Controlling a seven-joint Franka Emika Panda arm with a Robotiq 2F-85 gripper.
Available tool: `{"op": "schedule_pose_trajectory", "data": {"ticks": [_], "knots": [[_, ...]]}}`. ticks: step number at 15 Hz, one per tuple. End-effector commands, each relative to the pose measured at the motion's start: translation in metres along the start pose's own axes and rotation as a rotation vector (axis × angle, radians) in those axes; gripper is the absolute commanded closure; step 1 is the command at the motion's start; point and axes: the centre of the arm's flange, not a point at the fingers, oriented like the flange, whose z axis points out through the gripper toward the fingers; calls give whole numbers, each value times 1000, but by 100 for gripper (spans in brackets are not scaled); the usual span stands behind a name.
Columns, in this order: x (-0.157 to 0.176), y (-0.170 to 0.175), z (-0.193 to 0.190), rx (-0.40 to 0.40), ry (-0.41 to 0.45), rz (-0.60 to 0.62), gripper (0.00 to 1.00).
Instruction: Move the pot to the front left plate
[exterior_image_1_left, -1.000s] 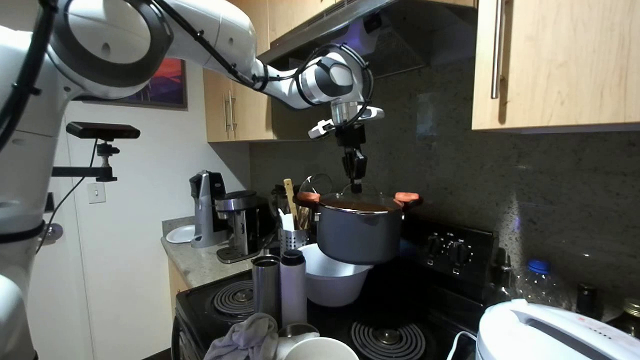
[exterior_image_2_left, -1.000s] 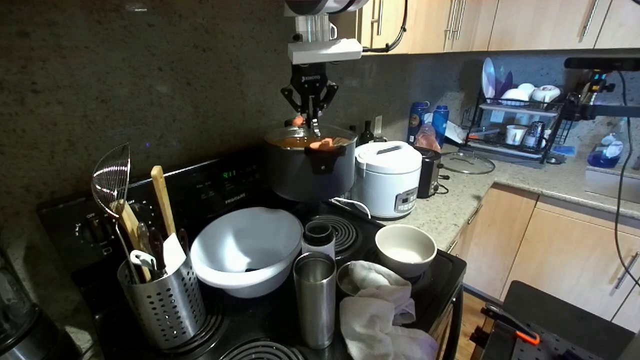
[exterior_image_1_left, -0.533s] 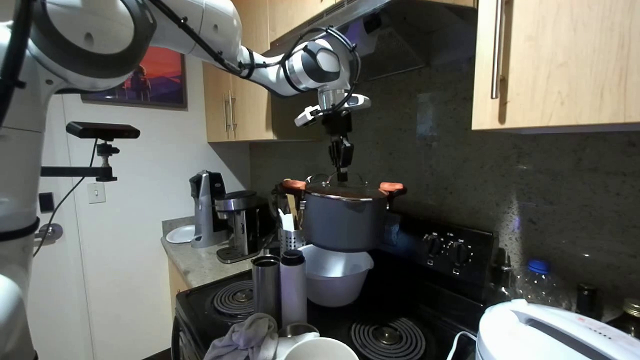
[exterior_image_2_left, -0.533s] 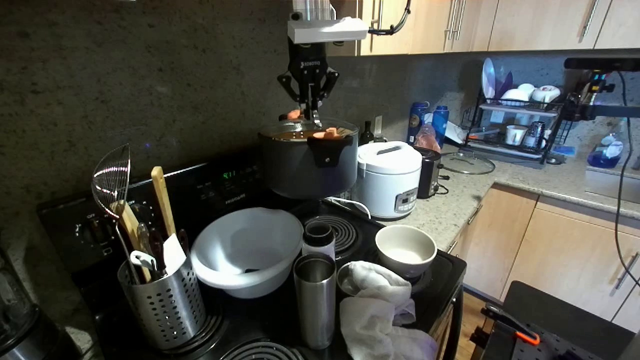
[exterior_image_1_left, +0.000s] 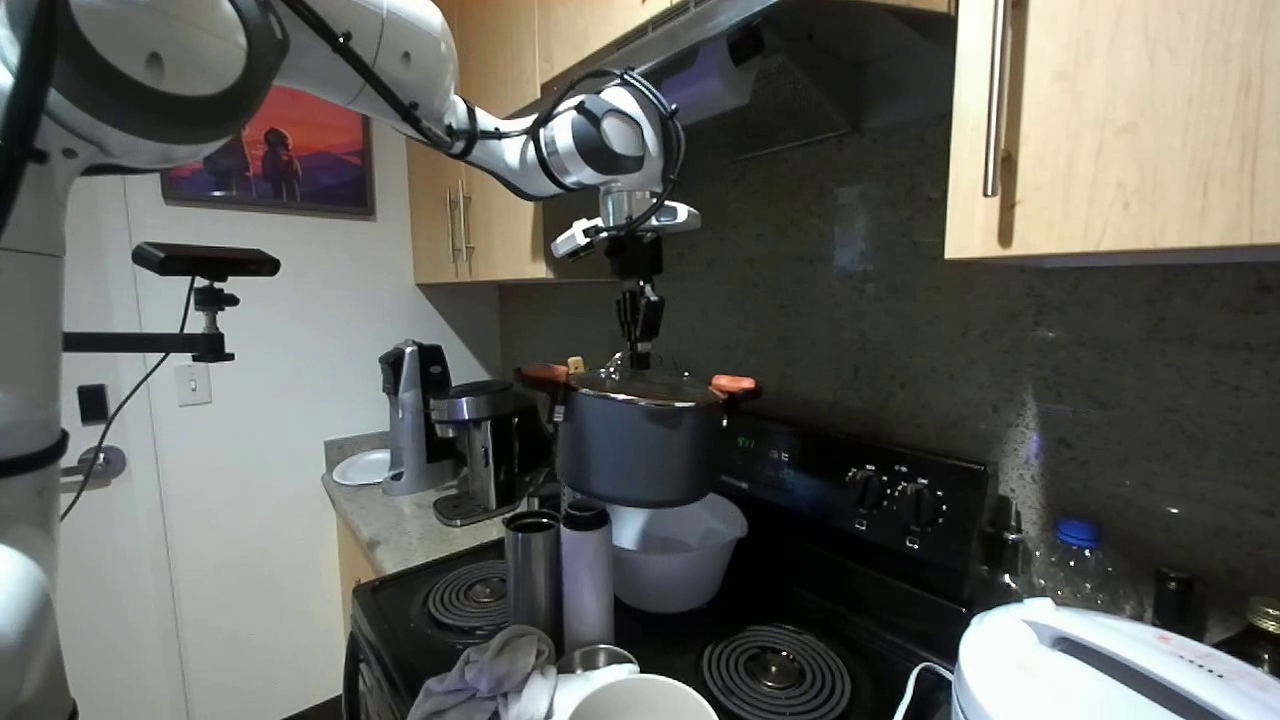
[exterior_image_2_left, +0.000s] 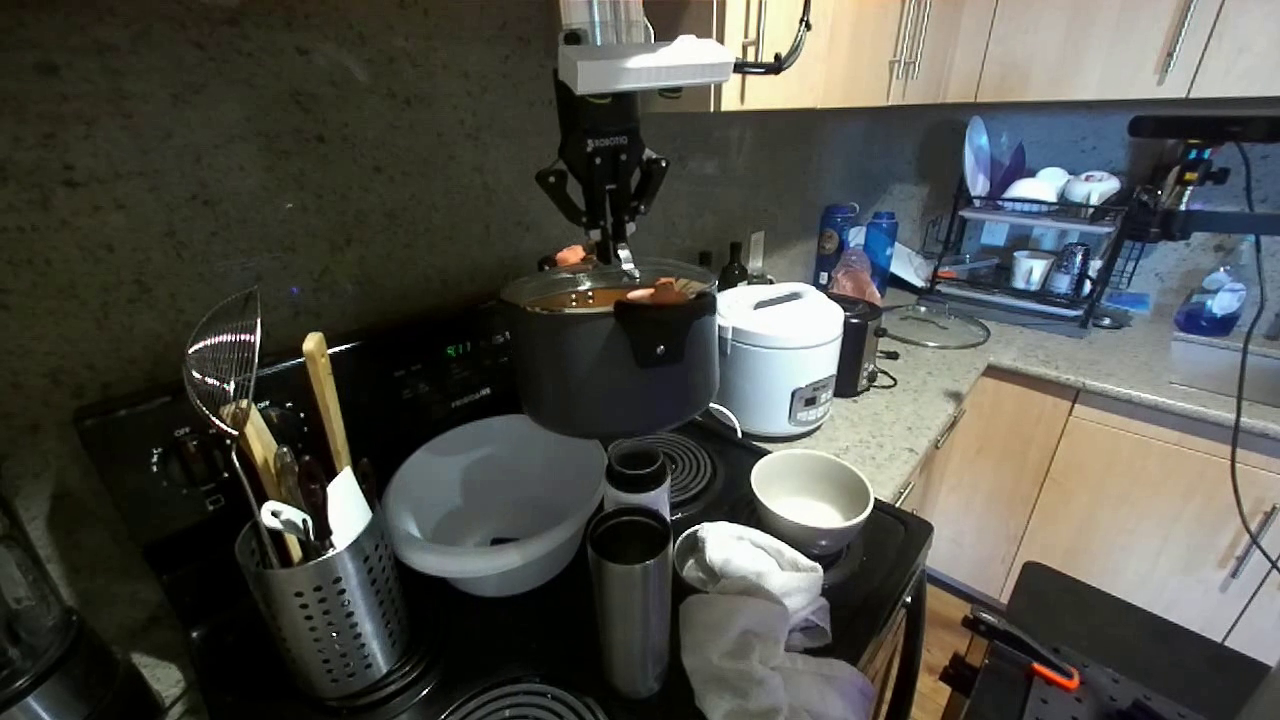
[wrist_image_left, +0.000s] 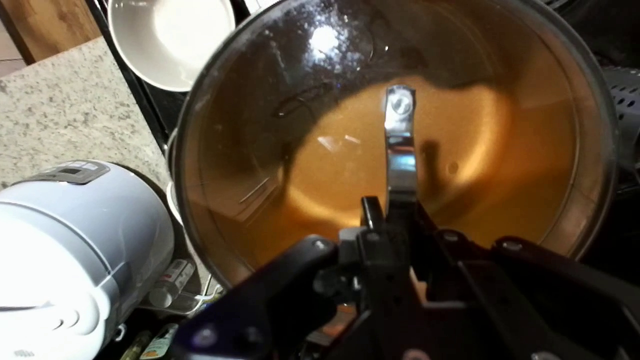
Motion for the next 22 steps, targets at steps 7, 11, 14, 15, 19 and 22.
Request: {"op": "schedule_pose_trajectory", "data": {"ticks": [7,11,14,15,19,22], "knots": [[-80,-26,-37,70,10,-94,96],[-108,-48,-43,71,25,-169,96],[-127,-64,-50,76,40,-219,96],[-133,-70,-52,77,43,-236,96],[-148,-86,-53,82,49,-286,96],[-155,-95,-49,87,46,-308,96]]}}
